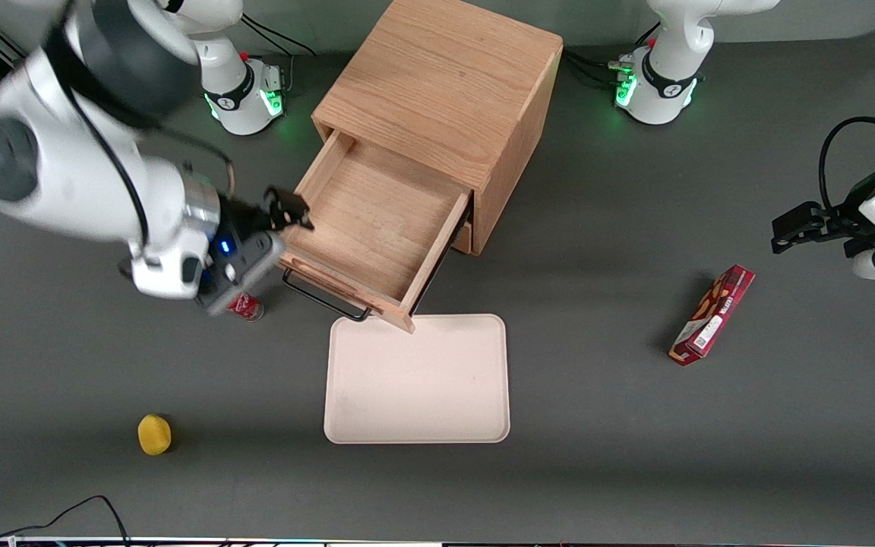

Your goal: Open upper drawer

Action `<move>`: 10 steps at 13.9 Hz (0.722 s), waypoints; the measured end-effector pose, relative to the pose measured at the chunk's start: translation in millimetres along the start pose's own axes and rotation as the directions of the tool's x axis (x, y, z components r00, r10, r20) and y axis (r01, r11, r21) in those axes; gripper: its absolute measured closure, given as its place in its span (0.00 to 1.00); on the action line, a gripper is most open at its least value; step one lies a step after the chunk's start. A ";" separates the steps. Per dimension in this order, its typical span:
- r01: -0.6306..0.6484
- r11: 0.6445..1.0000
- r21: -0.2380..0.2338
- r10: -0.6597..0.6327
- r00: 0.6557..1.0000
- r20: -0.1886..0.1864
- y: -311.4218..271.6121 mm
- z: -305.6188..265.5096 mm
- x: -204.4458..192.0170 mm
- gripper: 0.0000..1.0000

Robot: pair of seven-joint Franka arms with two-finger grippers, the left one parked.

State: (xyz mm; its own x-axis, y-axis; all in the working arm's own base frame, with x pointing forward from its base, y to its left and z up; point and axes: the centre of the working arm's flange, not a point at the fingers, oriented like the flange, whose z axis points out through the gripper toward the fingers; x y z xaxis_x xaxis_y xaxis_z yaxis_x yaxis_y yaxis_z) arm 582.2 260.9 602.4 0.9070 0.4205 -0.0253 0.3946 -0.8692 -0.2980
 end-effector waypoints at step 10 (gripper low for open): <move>-0.508 0.814 -0.282 0.495 0.860 -0.121 107.0 -71.0 -116.0 0.00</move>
State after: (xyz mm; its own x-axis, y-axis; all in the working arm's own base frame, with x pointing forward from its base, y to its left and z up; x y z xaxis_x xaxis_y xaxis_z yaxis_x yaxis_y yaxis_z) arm 529.7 100.6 641.2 0.9935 -0.0999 -0.0539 -0.0979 -0.9944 0.0392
